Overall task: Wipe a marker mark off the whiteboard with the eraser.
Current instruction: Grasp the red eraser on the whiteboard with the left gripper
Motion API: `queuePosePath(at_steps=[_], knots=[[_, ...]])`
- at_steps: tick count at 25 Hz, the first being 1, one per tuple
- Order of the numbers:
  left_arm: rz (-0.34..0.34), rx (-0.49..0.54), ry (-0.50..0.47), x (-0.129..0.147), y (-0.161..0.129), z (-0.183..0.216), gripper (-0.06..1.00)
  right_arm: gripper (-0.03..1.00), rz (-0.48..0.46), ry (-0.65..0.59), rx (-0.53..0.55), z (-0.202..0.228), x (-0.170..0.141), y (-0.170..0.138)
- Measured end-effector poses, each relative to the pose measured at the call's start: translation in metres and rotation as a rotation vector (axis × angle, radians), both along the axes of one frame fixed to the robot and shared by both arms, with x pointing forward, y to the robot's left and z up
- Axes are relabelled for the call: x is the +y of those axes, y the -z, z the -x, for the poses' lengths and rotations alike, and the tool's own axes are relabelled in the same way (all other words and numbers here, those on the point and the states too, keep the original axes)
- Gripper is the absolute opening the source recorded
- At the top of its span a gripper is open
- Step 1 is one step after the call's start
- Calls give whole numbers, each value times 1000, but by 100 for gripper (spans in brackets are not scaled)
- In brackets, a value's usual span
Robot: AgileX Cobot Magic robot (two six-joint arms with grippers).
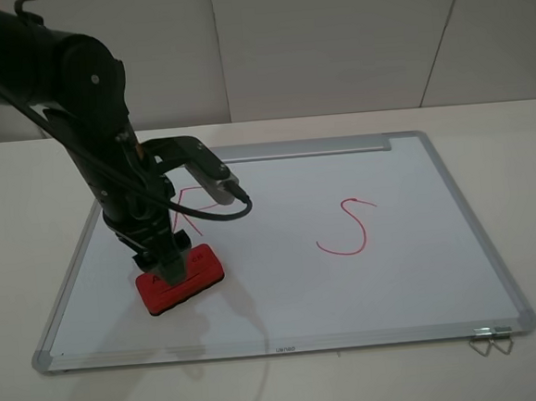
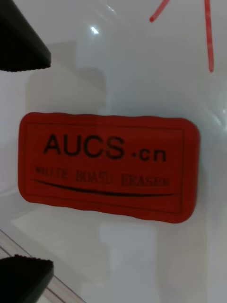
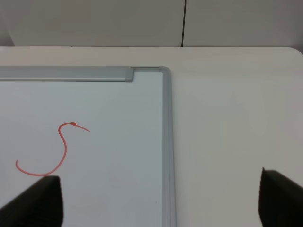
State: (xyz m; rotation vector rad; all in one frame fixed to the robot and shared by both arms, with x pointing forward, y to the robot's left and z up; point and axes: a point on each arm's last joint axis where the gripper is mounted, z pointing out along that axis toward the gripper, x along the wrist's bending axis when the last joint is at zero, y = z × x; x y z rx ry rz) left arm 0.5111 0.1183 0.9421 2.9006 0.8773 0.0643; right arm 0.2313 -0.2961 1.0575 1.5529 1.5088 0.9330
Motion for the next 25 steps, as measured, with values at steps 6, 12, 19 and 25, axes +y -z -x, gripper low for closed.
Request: queuePosePath(at_steps=[6, 12, 19, 25], knots=[[-3, 5, 30, -8, 4, 4, 77, 71, 0, 0, 0, 0, 0, 0], [-3, -22, 39, -6, 11, 5, 77, 71, 0, 0, 0, 0, 0, 0], [27, -77, 14, -3, 24, 9, 77, 71, 0, 0, 0, 0, 0, 0], [48, -105, -12, -3, 31, 7, 77, 71, 0, 0, 0, 0, 0, 0]])
